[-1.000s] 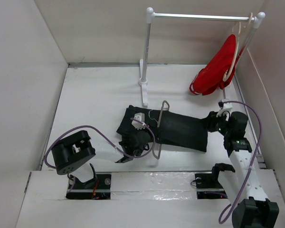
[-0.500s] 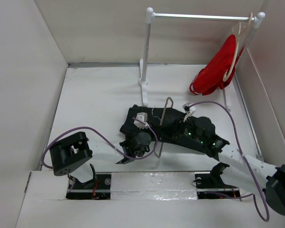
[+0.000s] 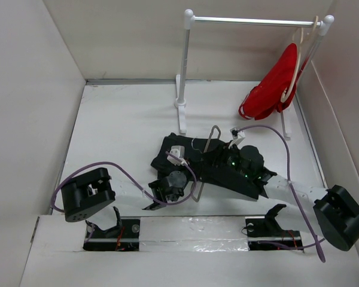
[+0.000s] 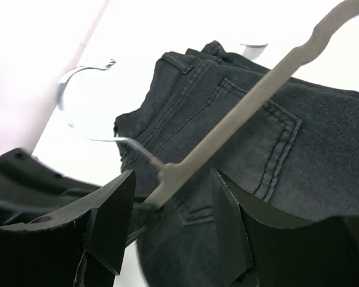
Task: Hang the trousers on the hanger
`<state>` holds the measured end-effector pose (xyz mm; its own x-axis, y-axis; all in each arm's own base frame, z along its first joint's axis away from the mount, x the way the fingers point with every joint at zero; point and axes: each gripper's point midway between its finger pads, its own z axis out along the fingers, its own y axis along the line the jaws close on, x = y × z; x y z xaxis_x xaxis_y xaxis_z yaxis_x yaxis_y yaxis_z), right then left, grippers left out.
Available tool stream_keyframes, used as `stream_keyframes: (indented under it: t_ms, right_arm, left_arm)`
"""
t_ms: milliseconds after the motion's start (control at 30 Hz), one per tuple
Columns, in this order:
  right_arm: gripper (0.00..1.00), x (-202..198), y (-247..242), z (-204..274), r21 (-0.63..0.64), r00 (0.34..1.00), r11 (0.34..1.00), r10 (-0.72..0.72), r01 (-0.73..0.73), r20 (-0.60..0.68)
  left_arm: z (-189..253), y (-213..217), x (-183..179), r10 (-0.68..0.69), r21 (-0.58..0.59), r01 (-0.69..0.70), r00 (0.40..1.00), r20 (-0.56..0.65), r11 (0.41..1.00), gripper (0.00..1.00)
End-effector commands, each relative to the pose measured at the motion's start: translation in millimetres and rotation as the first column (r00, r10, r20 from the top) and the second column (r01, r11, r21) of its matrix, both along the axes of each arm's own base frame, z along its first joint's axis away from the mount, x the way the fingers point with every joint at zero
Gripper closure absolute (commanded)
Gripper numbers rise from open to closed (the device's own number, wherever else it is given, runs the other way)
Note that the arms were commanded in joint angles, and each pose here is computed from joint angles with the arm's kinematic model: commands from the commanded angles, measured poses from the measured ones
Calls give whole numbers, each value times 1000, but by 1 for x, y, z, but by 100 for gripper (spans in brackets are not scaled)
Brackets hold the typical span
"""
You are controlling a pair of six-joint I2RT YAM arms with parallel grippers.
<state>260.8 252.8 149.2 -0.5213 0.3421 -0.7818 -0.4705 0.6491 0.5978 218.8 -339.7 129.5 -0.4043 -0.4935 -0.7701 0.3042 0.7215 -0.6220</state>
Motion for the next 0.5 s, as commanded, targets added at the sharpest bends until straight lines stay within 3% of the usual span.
stream_keyframes:
  t_ms: [0,267,467]
  right_arm:
    - [42,10,5,20,75,998,997,-11,7,57]
    - [44,4,12,15,110,997,992,57,-62,49]
    - [53,-2,20,27,159,991,979,118,-126,59]
  left_arm:
    - [61,-15,-7,-60,-190,82,991,118,978,100]
    - [66,-21,-11,-105,-158,135,977,188,978,100]
    - [66,-26,-8,-113,-111,139,970,215,984,100]
